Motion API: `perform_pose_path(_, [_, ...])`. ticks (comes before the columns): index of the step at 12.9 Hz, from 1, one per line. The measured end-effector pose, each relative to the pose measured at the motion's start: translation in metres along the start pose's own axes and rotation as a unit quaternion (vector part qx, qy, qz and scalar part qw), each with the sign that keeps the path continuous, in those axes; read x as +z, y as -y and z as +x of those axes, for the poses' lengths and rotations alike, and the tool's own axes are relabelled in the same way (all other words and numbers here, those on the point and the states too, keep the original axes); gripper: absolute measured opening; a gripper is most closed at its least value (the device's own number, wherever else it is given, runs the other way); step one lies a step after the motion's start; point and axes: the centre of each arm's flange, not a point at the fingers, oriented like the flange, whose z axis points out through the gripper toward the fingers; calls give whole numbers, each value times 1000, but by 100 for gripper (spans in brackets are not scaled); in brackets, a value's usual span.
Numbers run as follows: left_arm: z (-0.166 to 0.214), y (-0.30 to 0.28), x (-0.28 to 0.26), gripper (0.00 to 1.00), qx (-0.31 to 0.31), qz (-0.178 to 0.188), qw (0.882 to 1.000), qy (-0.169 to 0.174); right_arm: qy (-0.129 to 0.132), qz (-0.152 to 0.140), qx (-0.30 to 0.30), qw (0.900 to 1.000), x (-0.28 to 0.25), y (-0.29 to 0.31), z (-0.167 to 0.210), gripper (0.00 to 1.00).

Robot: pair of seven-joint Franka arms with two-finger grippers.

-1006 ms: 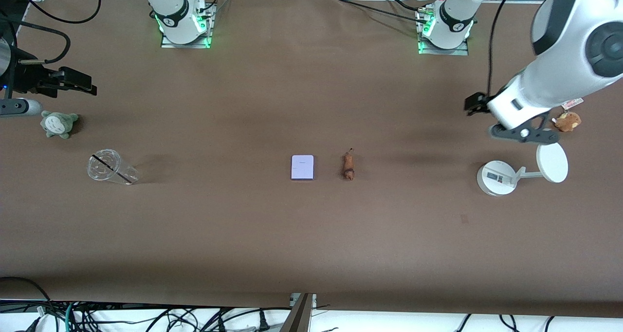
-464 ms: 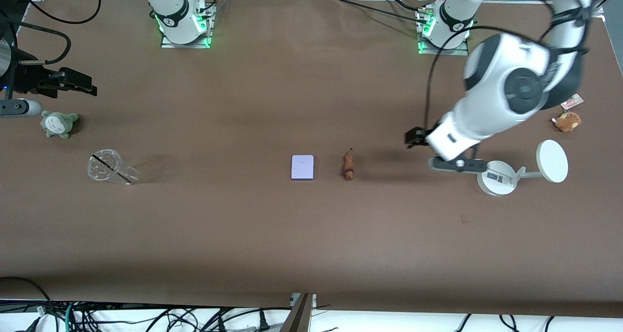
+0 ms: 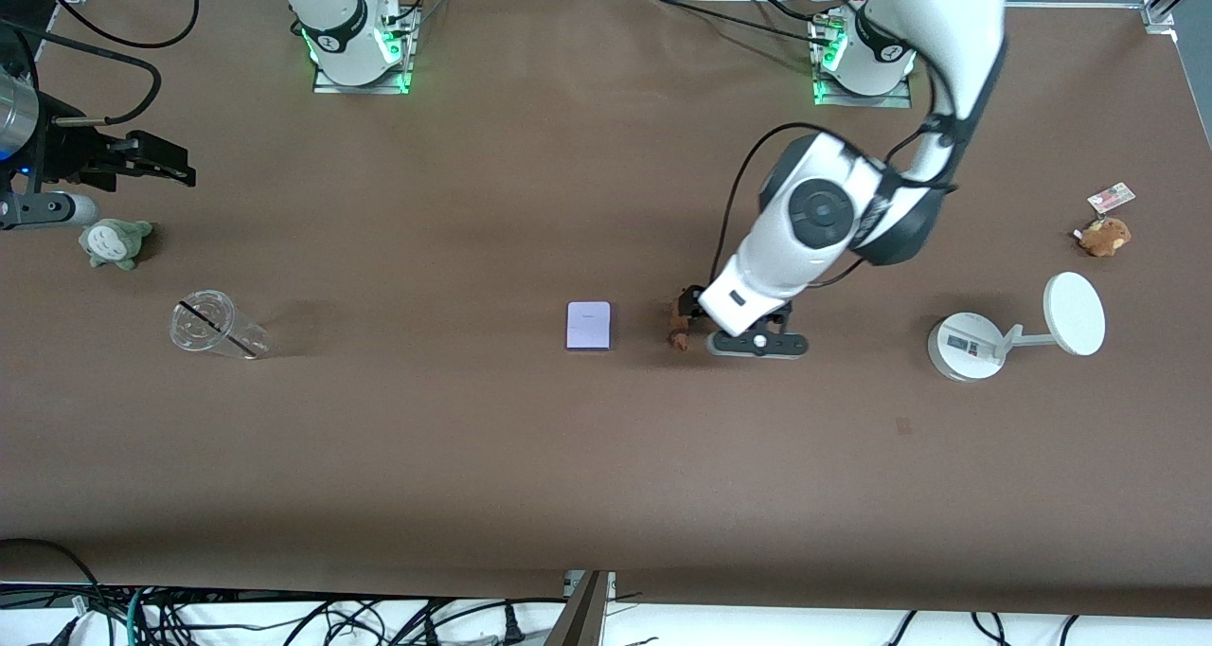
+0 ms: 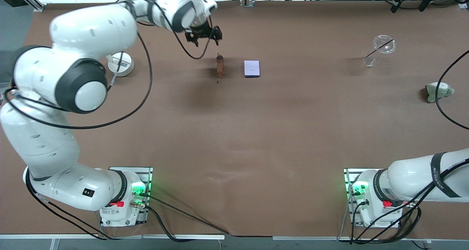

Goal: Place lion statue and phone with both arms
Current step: 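Reach the left gripper down over the brown lion statue, then grasp the lion with the left gripper while the right gripper reaches the phone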

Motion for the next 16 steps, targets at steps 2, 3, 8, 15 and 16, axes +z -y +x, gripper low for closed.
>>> perform_pose_path(2, [-14,-21,42,100,17,34,999,-14,0,0,0,1000,0,0,0,100])
perform_pose_path(3, [-18,-28,58,100,18,39,999,-21,0,0,0,1000,0,0,0,100])
perform_pose_path(8, [-25,-36,99,100,12,36,999,-26,0,0,0,1000,0,0,0,100])
perform_pose_path(15, [-23,-35,96,37,9,40,999,-24,1,0,0,1000,0,0,0,100])
perform_pose_path(16, [-20,-35,90,37,7,45,999,-22,1,0,0,1000,0,0,0,100])
